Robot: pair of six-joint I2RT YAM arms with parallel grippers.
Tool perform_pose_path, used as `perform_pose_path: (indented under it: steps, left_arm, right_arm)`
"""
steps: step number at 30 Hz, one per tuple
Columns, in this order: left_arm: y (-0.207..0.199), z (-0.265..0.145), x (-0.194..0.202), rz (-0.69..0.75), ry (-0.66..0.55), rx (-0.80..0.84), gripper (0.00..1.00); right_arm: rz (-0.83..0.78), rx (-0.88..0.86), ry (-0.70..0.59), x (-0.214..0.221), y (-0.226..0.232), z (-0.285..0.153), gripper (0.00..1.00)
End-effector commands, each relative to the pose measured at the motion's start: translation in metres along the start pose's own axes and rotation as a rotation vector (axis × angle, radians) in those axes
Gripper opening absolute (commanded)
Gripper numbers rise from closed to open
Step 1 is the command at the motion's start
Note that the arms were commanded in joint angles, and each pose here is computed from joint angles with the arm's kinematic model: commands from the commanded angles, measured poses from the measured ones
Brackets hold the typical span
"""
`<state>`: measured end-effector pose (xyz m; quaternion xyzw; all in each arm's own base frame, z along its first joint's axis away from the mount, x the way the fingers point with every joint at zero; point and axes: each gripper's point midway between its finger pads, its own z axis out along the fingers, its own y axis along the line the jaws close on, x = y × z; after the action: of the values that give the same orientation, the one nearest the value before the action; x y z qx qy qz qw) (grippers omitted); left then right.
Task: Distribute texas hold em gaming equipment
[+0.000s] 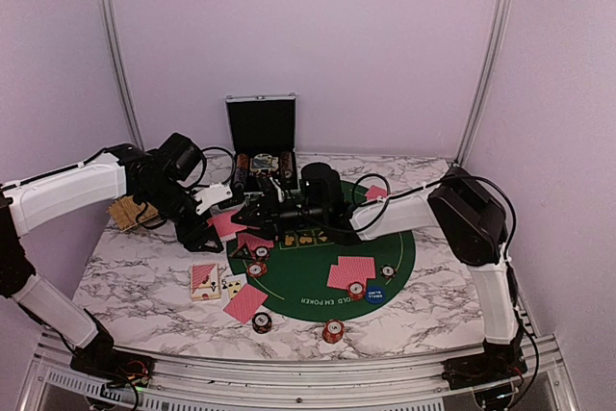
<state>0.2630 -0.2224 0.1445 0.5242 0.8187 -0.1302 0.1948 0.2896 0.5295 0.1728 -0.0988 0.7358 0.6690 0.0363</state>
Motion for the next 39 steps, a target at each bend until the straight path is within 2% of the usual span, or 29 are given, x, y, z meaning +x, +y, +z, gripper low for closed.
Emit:
perform_pose_path:
  steps: [1, 7, 19, 23, 27, 30, 35, 39]
  left_arm:
    - [-0.001, -0.006, -0.005, 0.0, -0.017, 0.002, 0.0]
    - [-0.001, -0.005, -0.004, -0.002, -0.016, 0.003, 0.0]
    - [-0.001, -0.007, -0.004, -0.002, -0.017, -0.003, 0.0]
    - [-0.001, -0.006, -0.003, -0.003, -0.013, -0.003, 0.0]
    - [-0.001, -0.006, -0.002, -0.004, -0.012, -0.001, 0.0]
    - [-0.001, -0.006, -0.003, -0.003, -0.012, -0.001, 0.0]
    - [-0.001, -0.005, -0.003, -0.002, -0.011, 0.001, 0.0]
    - [-0.001, -0.005, -0.003, -0.003, -0.013, 0.002, 0.0]
  right_arm:
    - [-0.028, -0.023, -0.026, -0.007, 0.023, -0.01, 0.22]
    - [-0.004, -0.093, -0.031, -0.005, 0.038, -0.016, 0.16]
    - [0.005, -0.051, -0.034, -0.003, 0.028, -0.024, 0.06]
    - [-0.004, -0.06, -0.044, -0.006, 0.034, -0.031, 0.0]
    - [-0.006, -0.083, -0.061, -0.01, 0.042, -0.04, 0.0]
    - [-0.003, -0.093, -0.053, -0.01, 0.044, -0.04, 0.12]
    - [0.01, -0.08, -0.032, -0.005, 0.035, -0.036, 0.36]
    - [0.025, -0.076, -0.011, 0.0, 0.028, -0.029, 0.43]
